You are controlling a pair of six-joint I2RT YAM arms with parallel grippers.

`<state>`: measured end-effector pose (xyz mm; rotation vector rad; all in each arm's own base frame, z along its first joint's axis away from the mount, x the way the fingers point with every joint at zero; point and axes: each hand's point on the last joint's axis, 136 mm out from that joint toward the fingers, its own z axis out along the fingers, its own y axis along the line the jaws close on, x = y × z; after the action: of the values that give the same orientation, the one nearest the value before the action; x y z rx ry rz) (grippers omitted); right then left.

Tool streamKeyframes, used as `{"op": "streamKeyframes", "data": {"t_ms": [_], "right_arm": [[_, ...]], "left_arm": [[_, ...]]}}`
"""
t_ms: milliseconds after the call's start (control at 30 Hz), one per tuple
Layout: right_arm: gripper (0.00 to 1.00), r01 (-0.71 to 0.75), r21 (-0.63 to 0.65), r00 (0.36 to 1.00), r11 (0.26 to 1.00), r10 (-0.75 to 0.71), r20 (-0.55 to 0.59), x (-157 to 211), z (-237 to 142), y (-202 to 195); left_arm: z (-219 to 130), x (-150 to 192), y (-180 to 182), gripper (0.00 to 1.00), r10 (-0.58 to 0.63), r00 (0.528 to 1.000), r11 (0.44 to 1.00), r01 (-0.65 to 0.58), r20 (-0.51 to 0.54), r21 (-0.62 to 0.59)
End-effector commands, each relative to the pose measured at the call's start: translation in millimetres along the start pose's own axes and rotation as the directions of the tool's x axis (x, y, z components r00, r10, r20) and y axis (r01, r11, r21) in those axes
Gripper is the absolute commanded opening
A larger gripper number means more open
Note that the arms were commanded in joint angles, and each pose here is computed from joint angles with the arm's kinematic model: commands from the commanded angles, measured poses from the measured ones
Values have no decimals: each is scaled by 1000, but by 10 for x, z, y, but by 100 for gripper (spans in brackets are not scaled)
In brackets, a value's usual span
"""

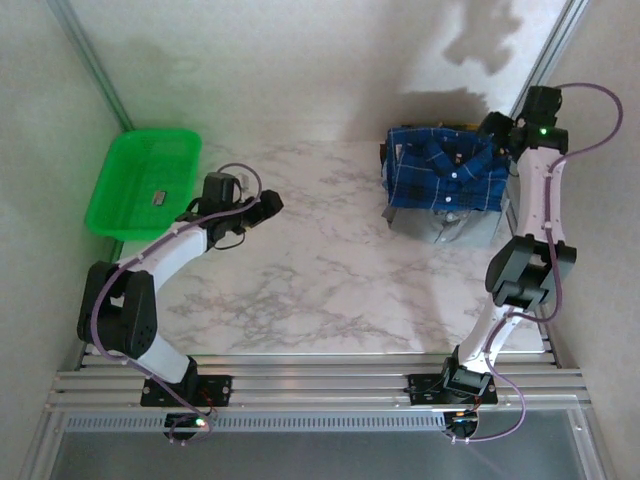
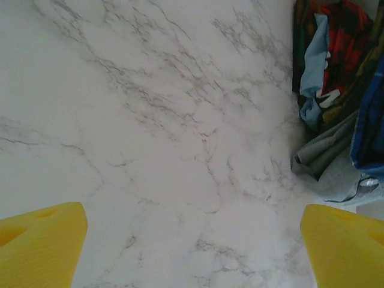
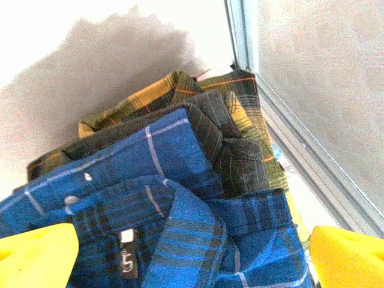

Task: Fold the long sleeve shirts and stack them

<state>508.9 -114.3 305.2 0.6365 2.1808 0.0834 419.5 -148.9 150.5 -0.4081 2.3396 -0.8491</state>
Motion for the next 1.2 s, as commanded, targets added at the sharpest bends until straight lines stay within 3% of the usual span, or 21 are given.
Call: {"op": "streamKeyframes", "data": {"t_ms": [0, 100, 233, 300, 400, 567, 700, 733, 833, 900, 1033, 1167], "right_arm": [[99, -28, 5, 999, 1000, 28, -22, 108, -262, -100], [99, -29, -16, 999, 999, 28, -35, 203, -365, -111], [99, -24, -241, 1000, 970, 25, 1, 439, -625, 254], [99, 25, -283, 1000, 959, -21, 15, 795, -686, 440], [99, 181, -242, 984, 953, -177, 36, 1525, -633, 604], [99, 462, -96, 865, 882, -424, 268, 2398, -559, 486], [99, 405, 37, 860, 914, -394, 323, 2540, -502, 68], [99, 416, 46, 859, 908, -409, 307, 2658, -462, -17], [99, 430, -7, 837, 903, -396, 378, 2783, -449, -14], [99, 416, -7, 835, 909, -378, 400, 2794, -402, -43], [99, 431, -27, 824, 902, -381, 419, 2786, -251, 51], [99, 523, 4, 775, 852, -478, 413, 2746, -113, 178]], "left_arm": [[-175, -286, -159, 92, 0, 997, 998, -5, 80, 61], [-219, -355, -103, 92, -5, 996, 998, -1, 92, 62], [-324, -498, -22, 92, -8, 990, 998, 0, 143, 55], [-414, -585, 46, 92, -1, 980, 1000, -5, 199, 31], [-594, -710, 234, 93, 79, 940, 996, -57, 333, -76], [-991, -710, 826, 96, 261, 799, 946, -99, 542, -309], [-1412, -665, 1098, 100, 424, 573, 889, -115, 701, -444], [-1469, -650, 1169, 99, 445, 544, 875, -98, 711, -473], [-1411, -644, 1368, 100, 487, 563, 840, -92, 668, -534], [-1396, -625, 1429, 100, 526, 551, 814, -105, 648, -571], [-1387, -571, 1600, 99, 513, 527, 827, -93, 677, -554], [-1151, -475, 1657, 99, 528, 550, 829, -170, 647, -532]]}}
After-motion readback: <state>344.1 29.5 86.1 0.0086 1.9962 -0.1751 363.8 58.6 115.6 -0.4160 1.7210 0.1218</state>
